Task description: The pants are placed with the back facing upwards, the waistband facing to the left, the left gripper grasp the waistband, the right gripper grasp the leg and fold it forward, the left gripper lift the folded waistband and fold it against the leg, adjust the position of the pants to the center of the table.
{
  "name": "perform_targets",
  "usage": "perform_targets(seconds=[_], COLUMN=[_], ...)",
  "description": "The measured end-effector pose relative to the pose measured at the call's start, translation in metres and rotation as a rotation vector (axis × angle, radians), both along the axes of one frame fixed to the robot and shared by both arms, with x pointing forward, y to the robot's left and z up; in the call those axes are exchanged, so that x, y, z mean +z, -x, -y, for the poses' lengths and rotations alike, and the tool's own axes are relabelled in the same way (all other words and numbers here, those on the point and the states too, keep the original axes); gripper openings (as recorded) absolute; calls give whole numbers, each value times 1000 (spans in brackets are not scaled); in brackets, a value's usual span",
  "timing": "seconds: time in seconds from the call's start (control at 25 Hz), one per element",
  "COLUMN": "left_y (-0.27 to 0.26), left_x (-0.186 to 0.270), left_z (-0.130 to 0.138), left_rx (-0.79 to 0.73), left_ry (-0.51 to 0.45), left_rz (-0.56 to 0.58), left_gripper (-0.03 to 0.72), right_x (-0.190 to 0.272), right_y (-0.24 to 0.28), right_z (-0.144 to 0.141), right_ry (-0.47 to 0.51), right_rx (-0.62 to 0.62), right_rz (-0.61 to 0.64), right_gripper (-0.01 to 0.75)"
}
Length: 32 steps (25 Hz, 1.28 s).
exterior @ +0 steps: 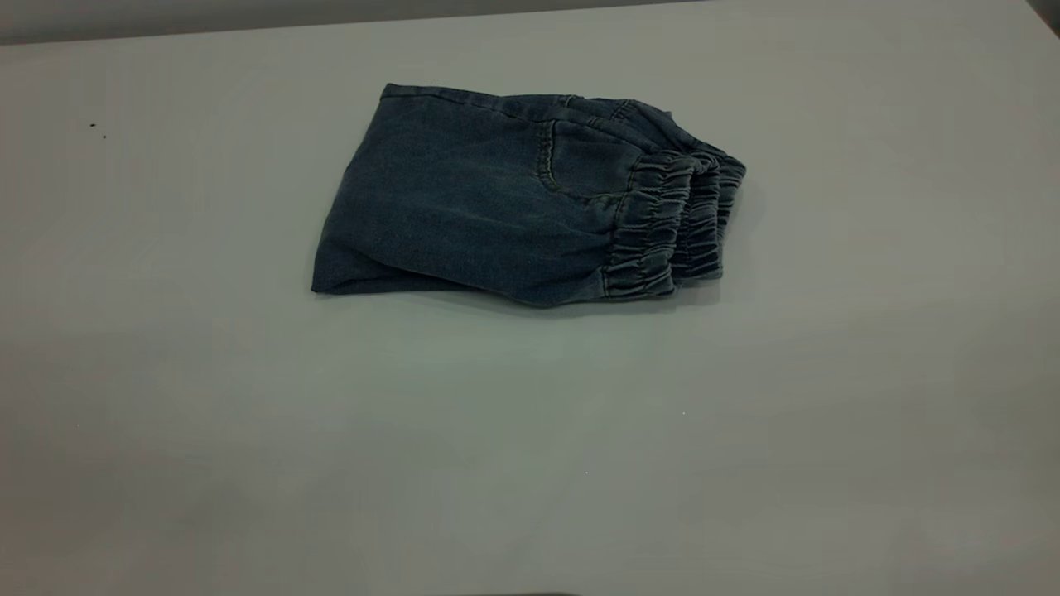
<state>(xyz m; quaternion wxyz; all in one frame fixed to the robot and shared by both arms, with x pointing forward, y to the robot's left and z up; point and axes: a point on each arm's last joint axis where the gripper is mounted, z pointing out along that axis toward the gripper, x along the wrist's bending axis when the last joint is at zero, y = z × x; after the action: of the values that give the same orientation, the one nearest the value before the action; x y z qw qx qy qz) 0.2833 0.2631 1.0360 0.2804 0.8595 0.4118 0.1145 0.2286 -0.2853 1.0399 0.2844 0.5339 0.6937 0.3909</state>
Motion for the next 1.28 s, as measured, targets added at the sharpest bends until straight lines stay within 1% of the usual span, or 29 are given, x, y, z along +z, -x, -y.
perform_targets(seconds=[0.08,0.2,0.36,0.52,0.72,1.28], left_y=[0,5,25,44,53,54], left_x=[1,4,10,10,9,9], left_z=[-3,-14,-25,-26,-25,-25], left_rx=[59,238,449,559,596,597], left_ry=[16,50,91,107,110,111], left_rz=[10,73,239,368,424,426], left_gripper=[545,545,545,545,545,545], right_x=[0,0,0,0,0,0], right_y=[0,0,0,-1,-2,-2], right_z=[0,0,0,-1,-1,-1], right_ry=[0,0,-1,-2,-1,-2], right_rx=[0,-1,-30,-82,-118,-119], right_rz=[0,0,0,0,0,1], right_gripper=[495,495,495,495,495,495])
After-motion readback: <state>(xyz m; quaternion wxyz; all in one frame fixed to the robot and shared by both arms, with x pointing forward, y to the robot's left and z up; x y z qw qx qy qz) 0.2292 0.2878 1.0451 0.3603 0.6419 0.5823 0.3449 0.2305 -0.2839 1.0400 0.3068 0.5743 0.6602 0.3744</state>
